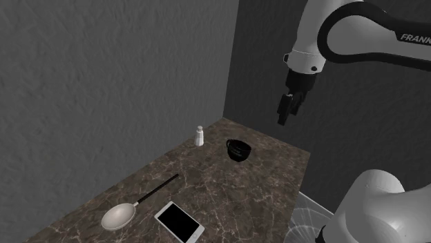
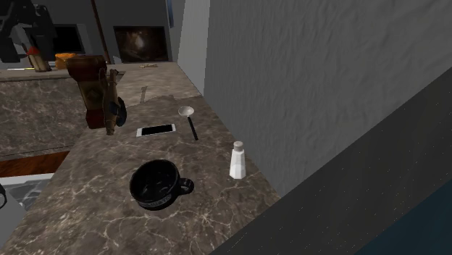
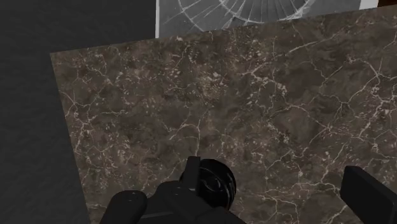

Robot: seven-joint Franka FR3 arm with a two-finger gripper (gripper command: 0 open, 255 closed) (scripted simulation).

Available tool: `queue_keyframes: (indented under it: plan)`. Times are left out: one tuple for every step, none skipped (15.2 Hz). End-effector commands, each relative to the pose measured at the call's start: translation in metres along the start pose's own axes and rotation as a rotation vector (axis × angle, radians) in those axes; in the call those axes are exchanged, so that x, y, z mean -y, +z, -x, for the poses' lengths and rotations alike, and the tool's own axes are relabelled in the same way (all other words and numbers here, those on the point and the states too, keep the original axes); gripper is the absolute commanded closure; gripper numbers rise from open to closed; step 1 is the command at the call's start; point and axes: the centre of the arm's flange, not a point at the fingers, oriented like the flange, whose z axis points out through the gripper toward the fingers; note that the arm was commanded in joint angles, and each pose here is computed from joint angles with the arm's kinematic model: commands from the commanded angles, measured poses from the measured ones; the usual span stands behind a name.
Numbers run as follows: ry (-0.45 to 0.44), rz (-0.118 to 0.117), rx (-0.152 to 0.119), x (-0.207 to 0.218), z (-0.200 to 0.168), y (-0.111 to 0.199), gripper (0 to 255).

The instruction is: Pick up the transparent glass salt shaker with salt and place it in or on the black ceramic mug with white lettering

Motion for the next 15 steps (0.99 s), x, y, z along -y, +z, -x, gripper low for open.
queue_keyframes:
  plan:
    - [0.000,0.000,0.000,0.000,0.000,0.000,0]
    - [-0.005,-0.007,-0.007,-0.002,-0.009,0.008,0]
    - [-0.011,-0.014,-0.014,-0.005,-0.019,0.016,0]
    - [-0.016,-0.020,-0.021,-0.007,-0.028,0.024,0]
    - [-0.022,-0.027,-0.027,-0.009,-0.038,0.032,0]
    - [-0.027,-0.034,-0.034,-0.011,-0.047,0.040,0]
    - [-0.033,-0.041,-0.041,-0.013,-0.057,0.048,0]
    - [-0.038,-0.048,-0.048,-0.015,-0.067,0.055,0]
    - [-0.044,-0.055,-0.055,-0.016,-0.076,0.063,0]
    - [-0.049,-0.061,-0.062,-0.018,-0.086,0.071,0]
    - [-0.055,-0.068,-0.068,-0.020,-0.096,0.078,0]
    - [-0.060,-0.075,-0.075,-0.021,-0.106,0.086,0]
    - [-0.065,-0.082,-0.082,-0.022,-0.116,0.093,0]
    - [-0.071,-0.089,-0.089,-0.023,-0.126,0.101,0]
    - [-0.076,-0.096,-0.096,-0.024,-0.136,0.108,0]
